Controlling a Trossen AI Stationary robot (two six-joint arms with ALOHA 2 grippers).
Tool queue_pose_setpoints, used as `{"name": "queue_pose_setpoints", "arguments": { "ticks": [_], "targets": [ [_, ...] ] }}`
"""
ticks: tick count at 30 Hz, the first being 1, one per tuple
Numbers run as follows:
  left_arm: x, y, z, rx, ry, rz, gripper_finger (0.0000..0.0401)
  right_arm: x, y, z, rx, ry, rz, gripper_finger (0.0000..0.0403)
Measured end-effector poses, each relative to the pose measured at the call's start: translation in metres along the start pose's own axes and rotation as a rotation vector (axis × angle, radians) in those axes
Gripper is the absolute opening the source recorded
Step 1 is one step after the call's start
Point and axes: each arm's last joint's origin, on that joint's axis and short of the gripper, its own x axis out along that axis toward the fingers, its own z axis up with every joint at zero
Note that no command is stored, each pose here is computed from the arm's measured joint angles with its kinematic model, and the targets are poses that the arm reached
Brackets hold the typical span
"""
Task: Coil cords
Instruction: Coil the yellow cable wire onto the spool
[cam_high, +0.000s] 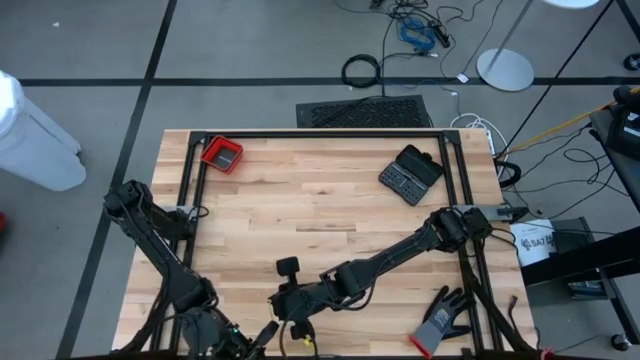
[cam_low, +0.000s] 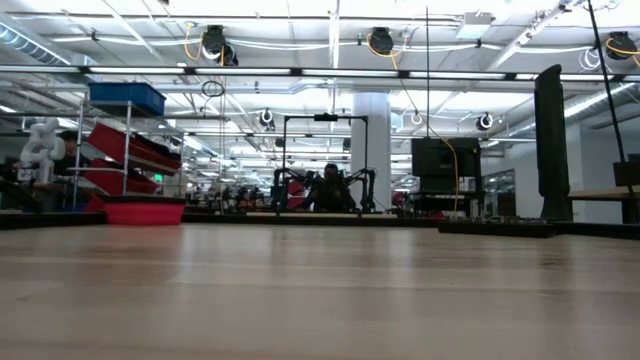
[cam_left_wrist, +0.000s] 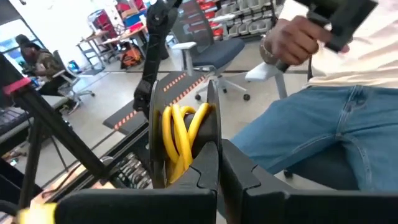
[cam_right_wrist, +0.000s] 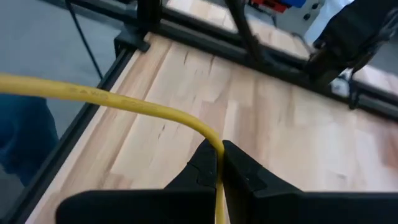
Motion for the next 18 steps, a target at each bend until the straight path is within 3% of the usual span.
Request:
{"name": "queue_pose_setpoints", "arguments": {
  "ticks": [9,15,18],
  "targets": [
    [0.001,0.014,-0.016,0.027,0.109,0.003,0.0002,-0.031,-0.014,0.018,-0.036,-0.026,-0.019,0.0],
    [-0.011,0.037,-0.023,0.016,0.202,0.002,0.0002,-0.052,-0.027,0.02,-0.057,0.054,-0.02,0.0],
    [-0.019,0.047,-0.026,0.003,0.181,-0.014,0.0002,-0.06,-0.031,0.02,-0.044,0.083,-0.02,0.0]
  ]
}}
